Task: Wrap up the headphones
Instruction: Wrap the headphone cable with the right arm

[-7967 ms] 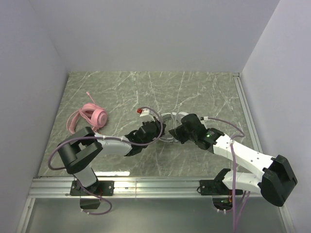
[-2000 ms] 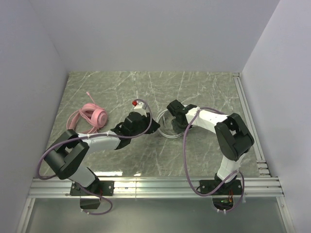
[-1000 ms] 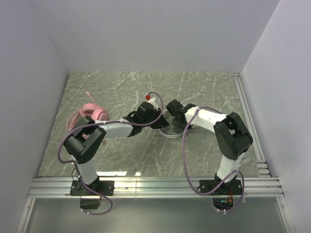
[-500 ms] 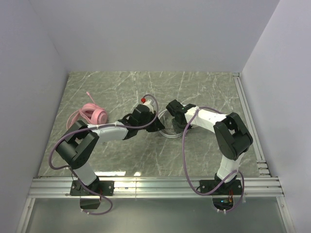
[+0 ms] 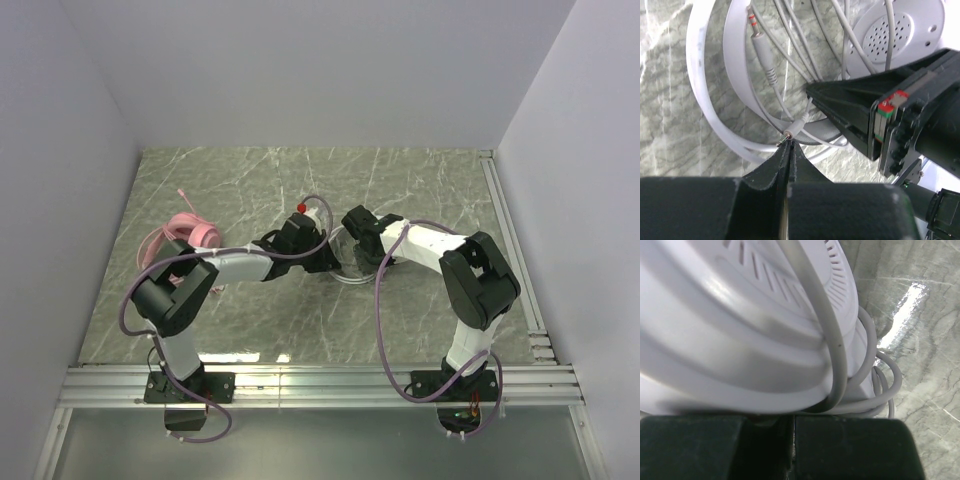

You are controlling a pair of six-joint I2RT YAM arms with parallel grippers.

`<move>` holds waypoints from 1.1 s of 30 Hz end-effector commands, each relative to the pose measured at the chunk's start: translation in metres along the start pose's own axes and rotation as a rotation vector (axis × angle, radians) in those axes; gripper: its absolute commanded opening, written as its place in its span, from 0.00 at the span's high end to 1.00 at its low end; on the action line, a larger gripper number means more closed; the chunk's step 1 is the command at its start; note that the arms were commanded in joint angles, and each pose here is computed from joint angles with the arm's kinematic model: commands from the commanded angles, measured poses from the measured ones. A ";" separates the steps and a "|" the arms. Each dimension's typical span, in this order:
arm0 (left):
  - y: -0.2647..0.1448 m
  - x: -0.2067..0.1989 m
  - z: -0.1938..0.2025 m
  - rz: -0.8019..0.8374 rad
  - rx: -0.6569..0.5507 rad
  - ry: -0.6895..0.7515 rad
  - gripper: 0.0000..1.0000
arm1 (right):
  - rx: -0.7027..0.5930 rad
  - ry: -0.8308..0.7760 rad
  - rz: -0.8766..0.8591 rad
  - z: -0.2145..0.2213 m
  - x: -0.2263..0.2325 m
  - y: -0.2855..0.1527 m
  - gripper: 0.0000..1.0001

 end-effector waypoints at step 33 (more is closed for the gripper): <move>0.020 0.000 -0.055 0.015 -0.037 -0.032 0.92 | -0.063 -0.020 -0.025 0.004 -0.003 0.012 1.00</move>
Point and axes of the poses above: each gripper's point midway between its finger pads, its own y axis out along the fingers, its own x axis along the line the jaws close on, z = x × y, the point moved 5 cm from there along -y, back along the fingers, and after that the axes turned 10 degrees about y, right-handed, at the moved point
